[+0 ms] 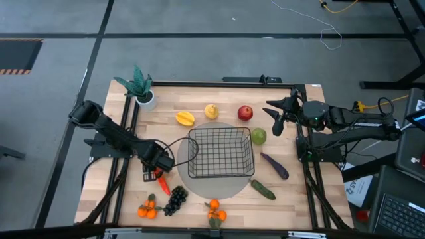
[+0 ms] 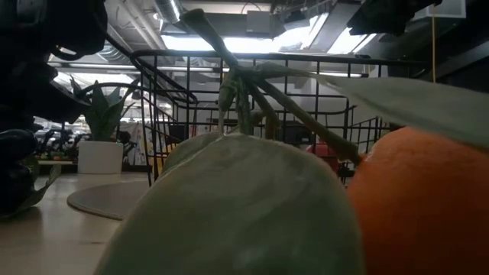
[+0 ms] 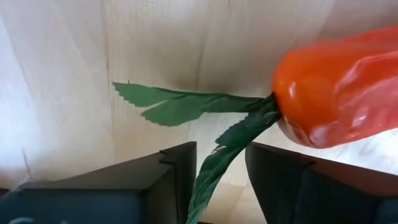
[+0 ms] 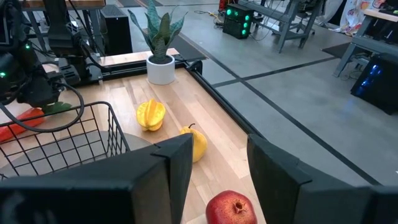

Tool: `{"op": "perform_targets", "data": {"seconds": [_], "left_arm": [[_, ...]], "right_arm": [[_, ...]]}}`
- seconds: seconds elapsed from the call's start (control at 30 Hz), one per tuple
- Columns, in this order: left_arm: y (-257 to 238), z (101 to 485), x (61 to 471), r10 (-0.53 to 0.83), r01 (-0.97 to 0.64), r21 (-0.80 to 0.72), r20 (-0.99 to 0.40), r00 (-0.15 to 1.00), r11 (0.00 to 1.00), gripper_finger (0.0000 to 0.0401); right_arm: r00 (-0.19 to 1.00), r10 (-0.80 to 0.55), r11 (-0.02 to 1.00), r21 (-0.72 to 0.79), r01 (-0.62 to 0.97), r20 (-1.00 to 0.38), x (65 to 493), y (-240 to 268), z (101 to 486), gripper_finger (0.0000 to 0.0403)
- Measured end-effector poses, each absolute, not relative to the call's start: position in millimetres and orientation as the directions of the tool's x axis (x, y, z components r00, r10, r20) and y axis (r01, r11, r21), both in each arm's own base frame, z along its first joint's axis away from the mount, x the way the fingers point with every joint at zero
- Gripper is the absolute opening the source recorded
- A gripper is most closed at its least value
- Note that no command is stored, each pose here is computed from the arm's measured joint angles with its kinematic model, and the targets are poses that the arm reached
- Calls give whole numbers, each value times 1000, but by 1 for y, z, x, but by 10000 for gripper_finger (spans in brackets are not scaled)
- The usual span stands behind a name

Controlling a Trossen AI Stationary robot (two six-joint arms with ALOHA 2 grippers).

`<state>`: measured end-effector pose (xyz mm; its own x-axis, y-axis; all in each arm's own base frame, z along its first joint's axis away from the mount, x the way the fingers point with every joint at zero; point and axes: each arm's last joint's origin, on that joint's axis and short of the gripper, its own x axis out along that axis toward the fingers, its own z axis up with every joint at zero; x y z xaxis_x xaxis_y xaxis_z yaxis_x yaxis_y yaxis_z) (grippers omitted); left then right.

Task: Build produce basket
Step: Put the orange carrot into the wire basket

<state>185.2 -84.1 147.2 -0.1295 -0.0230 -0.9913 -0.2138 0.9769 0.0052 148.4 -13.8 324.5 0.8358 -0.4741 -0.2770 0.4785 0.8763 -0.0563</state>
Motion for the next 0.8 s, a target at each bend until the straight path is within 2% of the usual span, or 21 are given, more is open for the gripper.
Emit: {"op": "perform_targets", "data": {"seconds": [0.1,0.27,0.5,0.63,0.8], "left_arm": [[-84,147,185,-22,-212,6,-991,-130,977,94],[-84,147,185,-10,-271,25,-992,-126,962,12],[-81,155,184,63,-303,104,-988,-142,947,0],[-80,181,187,152,-311,210,-968,-199,927,0],[-81,225,195,253,-328,308,-946,-201,893,0]], "right_arm": [[836,-474,876,-56,479,-277,148,-14,324,150],[836,-474,876,-57,478,-277,148,-14,324,150],[835,-475,876,-57,479,-277,148,-14,324,150],[835,-475,876,-56,479,-277,148,-14,324,150],[835,-475,876,-57,479,-277,148,-14,324,150]]}}
